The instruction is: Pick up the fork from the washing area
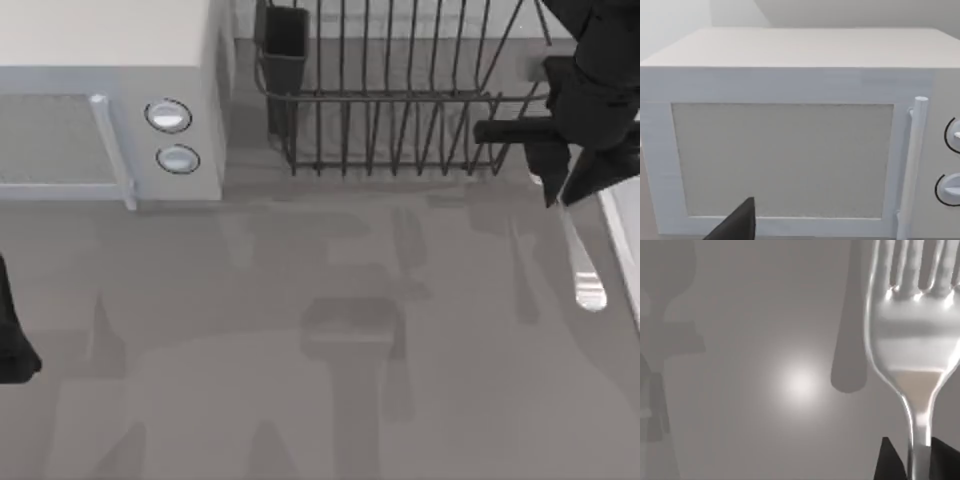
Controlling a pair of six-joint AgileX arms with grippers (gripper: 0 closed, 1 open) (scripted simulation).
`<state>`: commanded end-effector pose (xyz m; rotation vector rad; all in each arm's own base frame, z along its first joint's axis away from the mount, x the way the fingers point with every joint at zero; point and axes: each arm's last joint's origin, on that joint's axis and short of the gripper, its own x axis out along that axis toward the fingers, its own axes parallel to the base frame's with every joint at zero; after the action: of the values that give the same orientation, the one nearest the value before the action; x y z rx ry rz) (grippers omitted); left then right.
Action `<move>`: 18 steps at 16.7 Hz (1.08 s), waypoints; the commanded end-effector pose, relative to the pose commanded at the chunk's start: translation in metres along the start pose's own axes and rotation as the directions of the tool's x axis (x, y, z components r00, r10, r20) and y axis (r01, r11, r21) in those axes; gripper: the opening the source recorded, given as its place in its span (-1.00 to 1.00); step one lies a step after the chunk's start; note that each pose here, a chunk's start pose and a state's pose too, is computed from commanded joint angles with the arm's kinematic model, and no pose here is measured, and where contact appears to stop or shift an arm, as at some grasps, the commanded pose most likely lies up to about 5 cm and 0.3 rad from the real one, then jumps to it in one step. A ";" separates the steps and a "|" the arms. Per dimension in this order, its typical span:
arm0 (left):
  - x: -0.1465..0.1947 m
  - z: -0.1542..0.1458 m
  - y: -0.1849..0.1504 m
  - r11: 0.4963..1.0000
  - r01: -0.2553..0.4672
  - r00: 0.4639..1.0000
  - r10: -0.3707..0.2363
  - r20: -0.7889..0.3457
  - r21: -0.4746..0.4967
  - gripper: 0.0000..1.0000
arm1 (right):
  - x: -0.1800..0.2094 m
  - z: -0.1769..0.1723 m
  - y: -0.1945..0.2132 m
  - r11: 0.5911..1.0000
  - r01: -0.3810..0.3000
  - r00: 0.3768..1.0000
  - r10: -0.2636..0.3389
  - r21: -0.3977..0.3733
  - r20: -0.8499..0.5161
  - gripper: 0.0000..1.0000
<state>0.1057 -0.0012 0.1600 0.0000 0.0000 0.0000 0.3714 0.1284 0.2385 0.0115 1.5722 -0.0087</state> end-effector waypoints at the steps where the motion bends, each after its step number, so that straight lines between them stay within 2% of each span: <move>1: 0.000 0.000 0.000 1.000 0.000 1.000 0.000 0.000 0.000 1.00 | 0.012 0.001 0.000 1.000 -0.001 1.000 0.001 0.000 0.003 -1.00; 6: 0.000 0.000 0.000 1.000 0.000 1.000 0.000 0.000 0.000 1.00 | 0.071 -0.003 0.000 1.000 0.000 1.000 0.000 -0.003 0.005 -1.00; 11: 0.000 0.000 0.000 1.000 0.000 1.000 0.000 0.000 0.000 1.00 | 0.079 -0.004 -0.001 1.000 0.002 1.000 -0.002 -0.003 0.001 -1.00; 18: 0.000 0.000 0.000 1.000 0.000 1.000 0.000 0.000 0.000 1.00 | 0.079 -0.004 -0.001 1.000 0.002 1.000 -0.002 -0.003 0.001 0.06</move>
<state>0.1057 -0.0012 0.1600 0.0000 0.0000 0.0000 0.3668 0.1280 0.1600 0.0078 1.5708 -0.0078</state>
